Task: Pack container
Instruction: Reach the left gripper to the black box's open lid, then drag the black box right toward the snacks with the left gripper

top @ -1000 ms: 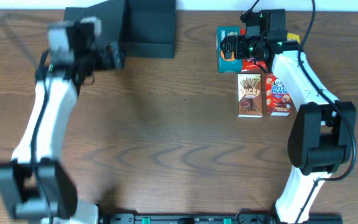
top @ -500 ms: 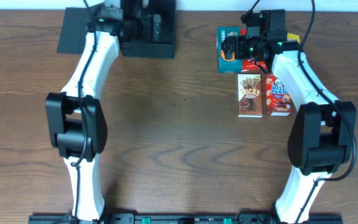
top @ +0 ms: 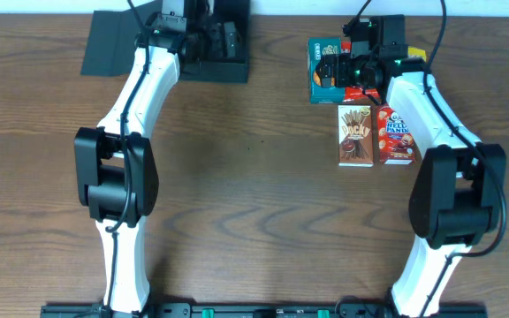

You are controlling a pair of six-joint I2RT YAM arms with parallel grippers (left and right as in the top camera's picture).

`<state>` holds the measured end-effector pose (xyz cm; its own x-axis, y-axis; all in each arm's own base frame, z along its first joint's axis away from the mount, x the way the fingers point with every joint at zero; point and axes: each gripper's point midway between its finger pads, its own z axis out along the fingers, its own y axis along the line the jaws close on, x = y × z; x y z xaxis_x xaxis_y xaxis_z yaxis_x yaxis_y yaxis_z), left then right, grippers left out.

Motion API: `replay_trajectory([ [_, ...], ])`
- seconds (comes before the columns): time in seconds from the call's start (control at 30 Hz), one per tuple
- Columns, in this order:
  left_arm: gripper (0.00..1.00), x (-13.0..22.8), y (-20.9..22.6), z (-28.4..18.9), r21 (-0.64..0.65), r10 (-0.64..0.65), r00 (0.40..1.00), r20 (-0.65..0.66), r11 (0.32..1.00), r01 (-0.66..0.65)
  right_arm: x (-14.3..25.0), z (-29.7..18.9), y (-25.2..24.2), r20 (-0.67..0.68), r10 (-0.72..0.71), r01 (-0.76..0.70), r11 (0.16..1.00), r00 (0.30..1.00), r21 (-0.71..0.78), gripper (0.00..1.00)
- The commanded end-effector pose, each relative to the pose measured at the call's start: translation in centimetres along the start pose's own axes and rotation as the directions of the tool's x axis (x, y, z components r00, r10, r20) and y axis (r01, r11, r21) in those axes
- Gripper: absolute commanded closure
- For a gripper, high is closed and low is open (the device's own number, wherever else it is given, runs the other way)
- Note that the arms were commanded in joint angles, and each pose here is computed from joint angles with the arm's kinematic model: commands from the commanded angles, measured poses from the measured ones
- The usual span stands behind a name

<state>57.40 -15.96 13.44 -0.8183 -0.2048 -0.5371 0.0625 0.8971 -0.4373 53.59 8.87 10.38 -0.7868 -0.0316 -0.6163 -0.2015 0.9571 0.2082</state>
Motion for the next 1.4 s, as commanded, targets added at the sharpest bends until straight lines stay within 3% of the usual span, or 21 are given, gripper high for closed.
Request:
replay_trajectory([
  [0.0,0.11,-0.4,2.1,0.6,-0.1,-0.204,0.978,0.047,0.973,0.208,-0.6,-0.5,-1.0,0.012,0.0,-0.001,1.0,1.0,0.016,0.01],
  [0.1,0.13,0.4,3.3,0.5,-0.159,-0.327,0.943,0.055,0.93,0.332,-0.3,-0.5,-1.0,-0.003,0.004,-0.004,1.0,1.0,0.016,0.01],
  [0.27,0.17,1.9,4.3,0.3,-0.221,-0.414,0.91,0.036,0.884,0.411,0.0,-0.5,-1.0,-0.012,0.006,-0.006,1.0,1.0,0.016,0.01],
  [0.6,0.2,2.5,5.5,0.3,-0.278,-0.448,0.892,0.057,0.851,0.445,-0.1,-0.5,-1.0,-0.009,0.006,-0.005,1.0,1.0,0.016,0.01],
  [0.97,0.21,4.4,6.8,3.5,-0.285,-0.521,0.853,0.026,0.814,0.506,-0.1,-0.5,-1.0,-0.009,0.006,-0.006,1.0,1.0,0.017,0.01],
  [1.1,0.36,3.8,7.4,3.5,-0.281,-0.523,0.851,0.046,0.811,0.513,-0.1,-0.5,-1.0,-0.008,0.005,-0.005,1.0,1.0,0.017,0.01],
  [1.37,0.5,5.1,7.9,4.5,-0.29,-0.532,0.846,0.002,0.81,0.51,-0.4,-0.5,-1.0,0.003,0.002,-0.002,1.0,1.0,0.017,0.01],
])
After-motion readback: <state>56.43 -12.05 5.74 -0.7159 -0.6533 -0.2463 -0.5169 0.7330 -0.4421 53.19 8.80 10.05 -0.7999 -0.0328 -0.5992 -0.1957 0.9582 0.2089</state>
